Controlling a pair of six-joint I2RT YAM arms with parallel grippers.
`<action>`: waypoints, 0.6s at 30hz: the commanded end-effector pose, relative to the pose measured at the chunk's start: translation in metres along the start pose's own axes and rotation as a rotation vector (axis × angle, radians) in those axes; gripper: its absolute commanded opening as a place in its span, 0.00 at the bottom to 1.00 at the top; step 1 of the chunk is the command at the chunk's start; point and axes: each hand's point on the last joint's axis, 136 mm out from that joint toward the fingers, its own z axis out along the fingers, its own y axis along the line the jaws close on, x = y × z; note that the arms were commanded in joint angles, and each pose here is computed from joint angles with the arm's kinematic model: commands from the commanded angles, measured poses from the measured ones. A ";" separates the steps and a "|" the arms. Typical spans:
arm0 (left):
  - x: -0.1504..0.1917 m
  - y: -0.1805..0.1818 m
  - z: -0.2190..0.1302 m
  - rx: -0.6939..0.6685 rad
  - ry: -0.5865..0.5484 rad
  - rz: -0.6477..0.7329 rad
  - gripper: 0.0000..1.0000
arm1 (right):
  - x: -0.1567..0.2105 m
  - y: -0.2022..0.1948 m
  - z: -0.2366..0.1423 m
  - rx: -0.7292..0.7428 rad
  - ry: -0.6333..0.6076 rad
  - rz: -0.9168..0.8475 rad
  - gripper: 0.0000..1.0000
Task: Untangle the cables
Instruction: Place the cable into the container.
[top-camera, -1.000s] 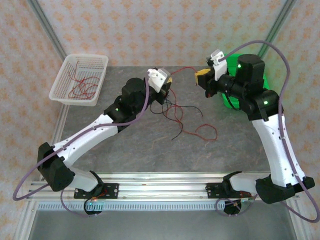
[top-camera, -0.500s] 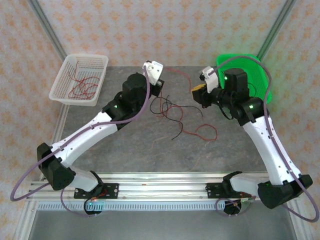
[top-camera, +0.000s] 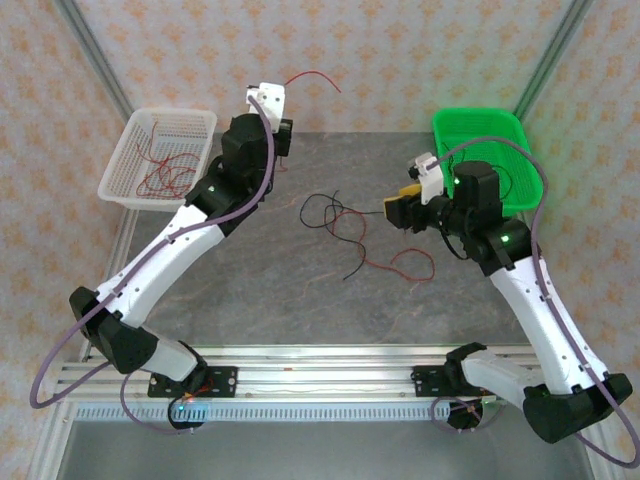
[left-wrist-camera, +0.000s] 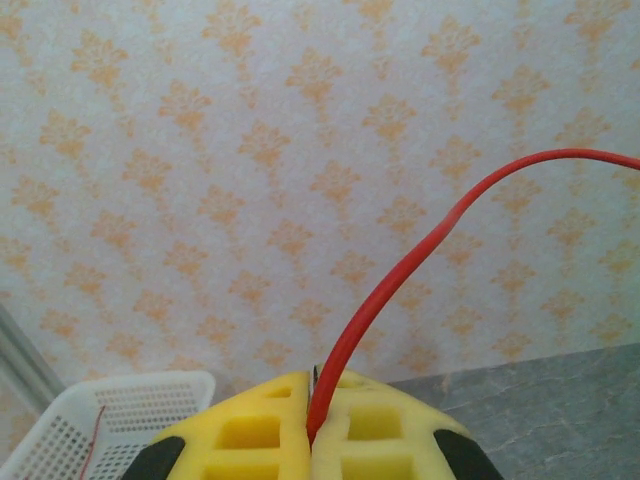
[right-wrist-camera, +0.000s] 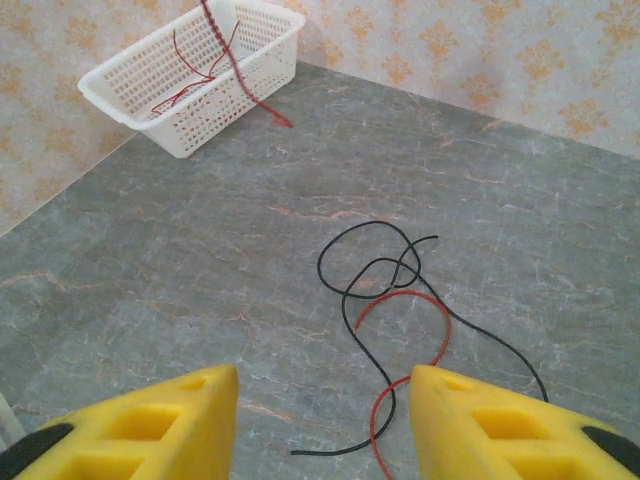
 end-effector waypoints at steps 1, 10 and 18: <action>-0.006 0.015 0.002 -0.056 0.021 -0.006 0.00 | -0.008 0.003 -0.005 -0.009 -0.056 0.019 0.48; -0.022 0.052 0.008 -0.176 0.049 -0.018 0.00 | 0.019 0.005 0.009 -0.048 -0.035 0.112 0.48; -0.031 0.094 0.012 -0.323 0.086 -0.046 0.00 | 0.041 0.003 0.020 -0.059 -0.004 0.165 0.48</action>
